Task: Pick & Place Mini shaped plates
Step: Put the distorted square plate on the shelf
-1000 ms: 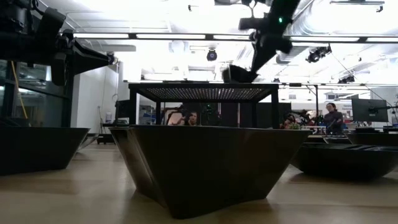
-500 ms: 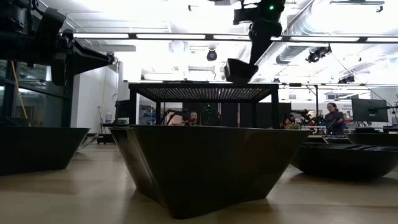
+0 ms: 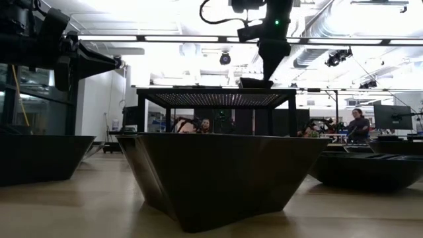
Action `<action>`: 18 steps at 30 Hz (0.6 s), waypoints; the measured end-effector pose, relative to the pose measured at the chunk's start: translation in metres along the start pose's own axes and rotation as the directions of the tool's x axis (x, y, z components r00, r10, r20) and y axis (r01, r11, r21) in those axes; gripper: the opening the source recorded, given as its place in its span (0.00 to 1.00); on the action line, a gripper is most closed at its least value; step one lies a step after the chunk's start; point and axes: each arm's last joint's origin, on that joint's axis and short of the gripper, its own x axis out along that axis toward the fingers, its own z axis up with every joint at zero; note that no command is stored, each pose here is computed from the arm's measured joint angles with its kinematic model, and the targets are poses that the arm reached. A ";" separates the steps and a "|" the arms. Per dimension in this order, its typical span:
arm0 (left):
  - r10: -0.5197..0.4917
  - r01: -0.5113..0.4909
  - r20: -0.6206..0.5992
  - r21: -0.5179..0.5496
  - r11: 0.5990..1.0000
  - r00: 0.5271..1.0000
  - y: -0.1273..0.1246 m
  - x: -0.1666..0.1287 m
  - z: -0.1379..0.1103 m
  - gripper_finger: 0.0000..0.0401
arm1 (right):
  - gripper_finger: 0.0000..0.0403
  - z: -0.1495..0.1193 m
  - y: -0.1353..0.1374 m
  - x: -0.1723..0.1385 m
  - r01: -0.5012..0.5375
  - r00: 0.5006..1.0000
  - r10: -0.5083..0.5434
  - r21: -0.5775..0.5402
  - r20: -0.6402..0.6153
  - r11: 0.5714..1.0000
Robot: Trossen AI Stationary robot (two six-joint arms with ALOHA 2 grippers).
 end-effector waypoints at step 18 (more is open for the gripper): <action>0.000 0.000 0.000 0.000 1.000 1.000 0.000 0.000 0.000 0.23 | 0.00 -0.006 0.001 0.000 -0.021 0.998 0.021 -0.010 -0.057 1.000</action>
